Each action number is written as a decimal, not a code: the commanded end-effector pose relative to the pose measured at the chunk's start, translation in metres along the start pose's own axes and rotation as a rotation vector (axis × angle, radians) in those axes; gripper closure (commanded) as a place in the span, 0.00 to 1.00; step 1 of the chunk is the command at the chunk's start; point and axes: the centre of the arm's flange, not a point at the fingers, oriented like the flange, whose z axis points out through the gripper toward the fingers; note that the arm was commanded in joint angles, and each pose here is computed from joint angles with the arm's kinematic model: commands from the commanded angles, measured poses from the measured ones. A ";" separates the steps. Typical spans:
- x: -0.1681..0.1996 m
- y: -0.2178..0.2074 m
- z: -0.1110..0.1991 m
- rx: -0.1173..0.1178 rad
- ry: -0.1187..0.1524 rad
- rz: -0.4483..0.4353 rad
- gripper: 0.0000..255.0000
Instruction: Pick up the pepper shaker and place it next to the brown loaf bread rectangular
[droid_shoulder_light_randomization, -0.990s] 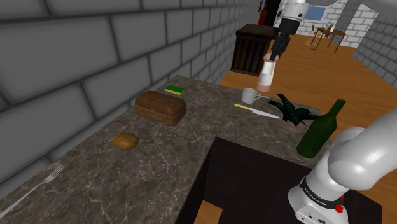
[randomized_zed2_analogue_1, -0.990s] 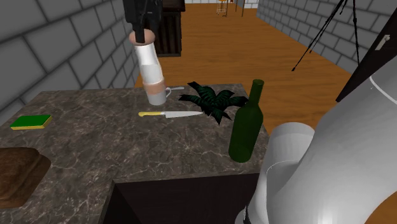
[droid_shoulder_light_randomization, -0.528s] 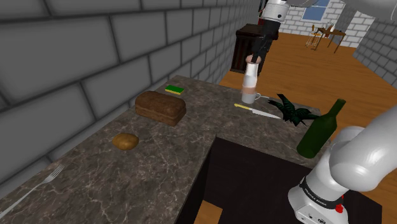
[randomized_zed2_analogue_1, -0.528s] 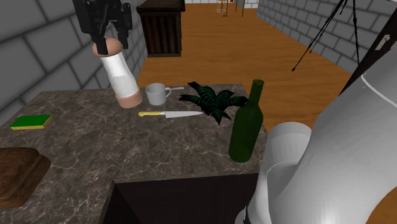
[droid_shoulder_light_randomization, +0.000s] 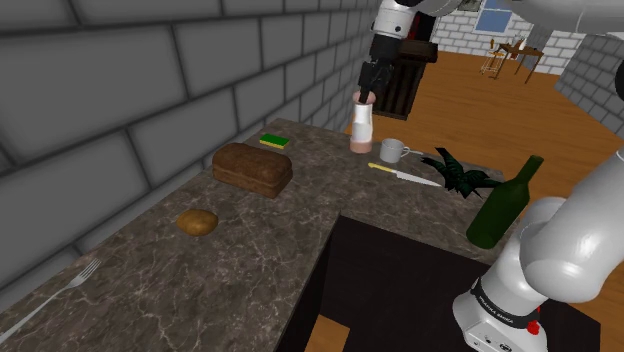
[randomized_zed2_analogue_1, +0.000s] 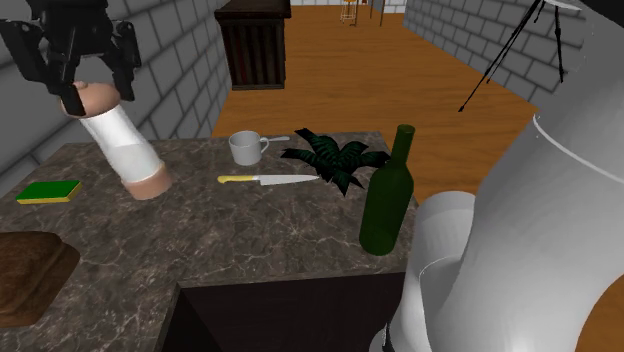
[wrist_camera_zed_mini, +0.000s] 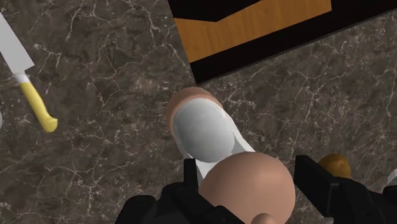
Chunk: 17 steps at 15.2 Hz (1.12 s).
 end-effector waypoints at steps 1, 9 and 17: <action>0.013 -0.020 0.007 0.000 0.001 0.001 1.00; 0.072 -0.103 0.034 0.000 0.001 0.001 1.00; 0.132 -0.186 0.061 0.000 0.001 0.001 1.00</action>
